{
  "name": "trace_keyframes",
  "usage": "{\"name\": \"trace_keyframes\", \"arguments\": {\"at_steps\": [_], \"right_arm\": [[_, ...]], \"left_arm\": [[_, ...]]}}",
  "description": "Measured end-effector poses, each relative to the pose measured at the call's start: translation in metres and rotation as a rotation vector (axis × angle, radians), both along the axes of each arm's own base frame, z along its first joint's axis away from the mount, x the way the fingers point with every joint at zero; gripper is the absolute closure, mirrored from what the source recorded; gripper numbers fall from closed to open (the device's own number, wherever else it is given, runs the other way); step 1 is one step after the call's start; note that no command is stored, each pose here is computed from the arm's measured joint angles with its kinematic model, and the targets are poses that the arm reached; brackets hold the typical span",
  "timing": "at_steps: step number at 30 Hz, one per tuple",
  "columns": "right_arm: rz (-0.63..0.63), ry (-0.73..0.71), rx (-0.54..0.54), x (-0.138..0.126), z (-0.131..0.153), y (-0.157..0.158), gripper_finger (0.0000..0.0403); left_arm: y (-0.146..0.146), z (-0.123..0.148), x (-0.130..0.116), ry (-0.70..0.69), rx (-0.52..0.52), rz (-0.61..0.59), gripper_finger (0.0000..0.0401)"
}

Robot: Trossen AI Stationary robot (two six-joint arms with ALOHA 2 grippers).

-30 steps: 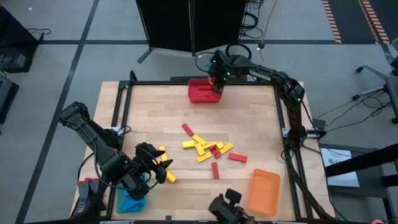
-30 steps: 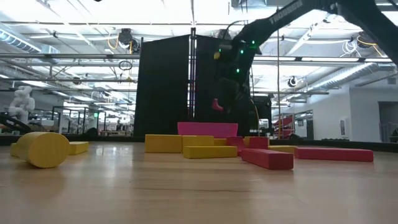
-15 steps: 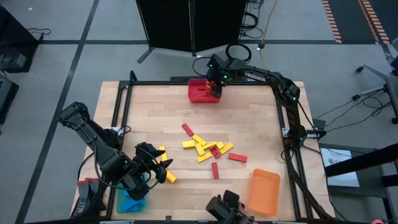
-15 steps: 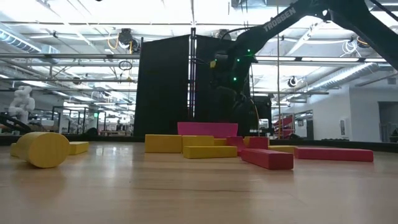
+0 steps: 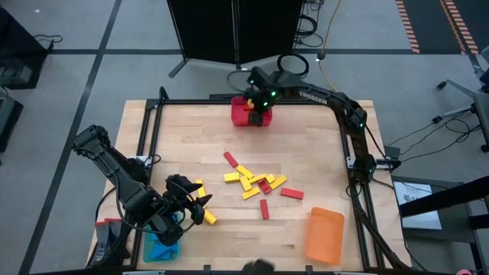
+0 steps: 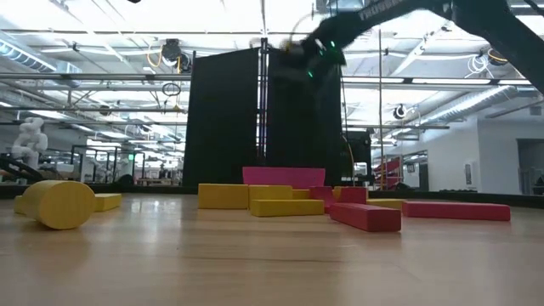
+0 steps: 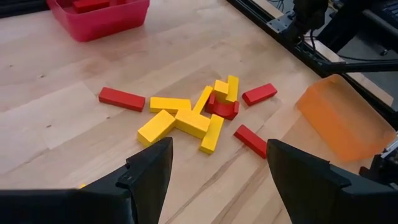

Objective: Sort blocks
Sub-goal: Put the red block into the red bin

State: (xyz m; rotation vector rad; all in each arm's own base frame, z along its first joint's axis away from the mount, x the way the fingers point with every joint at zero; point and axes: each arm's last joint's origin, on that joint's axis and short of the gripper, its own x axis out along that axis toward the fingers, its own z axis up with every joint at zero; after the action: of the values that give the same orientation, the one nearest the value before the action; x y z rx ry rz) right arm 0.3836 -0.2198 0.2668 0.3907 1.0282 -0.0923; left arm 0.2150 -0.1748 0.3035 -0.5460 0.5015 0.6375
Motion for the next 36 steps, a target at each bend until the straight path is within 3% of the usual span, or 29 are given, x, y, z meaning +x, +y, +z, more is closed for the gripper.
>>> {"name": "trace_keyframes", "arguments": {"at_steps": [3,5,9,12,20,27,36], "right_arm": [[0.058,-0.051,-0.026,0.025,0.014,0.037,0.01],[0.06,-0.081,-0.115,0.042,0.017,0.063,0.0101],[-0.081,-0.075,-0.311,0.066,0.012,0.095,0.0101],[-0.17,-0.066,-0.349,0.075,0.005,0.108,0.0101],[-0.224,0.028,-0.247,0.092,-0.047,0.112,0.0101],[-0.197,0.115,-0.108,0.103,-0.097,0.118,0.0101],[-0.168,0.166,-0.075,0.107,-0.121,0.13,0.0101]], "left_arm": [[0.0,0.0,0.0,-0.001,0.005,0.001,0.0137],[0.0,0.0,0.0,-0.003,0.007,0.003,0.0137],[0.0,0.0,0.0,-0.007,0.003,0.006,0.0137],[0.0,0.0,0.0,-0.007,-0.001,0.005,0.0137],[-0.001,0.0,0.0,-0.01,-0.012,0.003,0.0137],[-0.001,0.0,0.0,-0.008,-0.014,0.001,0.0137],[-0.001,0.0,0.0,-0.003,-0.01,-0.004,0.0137]]}}
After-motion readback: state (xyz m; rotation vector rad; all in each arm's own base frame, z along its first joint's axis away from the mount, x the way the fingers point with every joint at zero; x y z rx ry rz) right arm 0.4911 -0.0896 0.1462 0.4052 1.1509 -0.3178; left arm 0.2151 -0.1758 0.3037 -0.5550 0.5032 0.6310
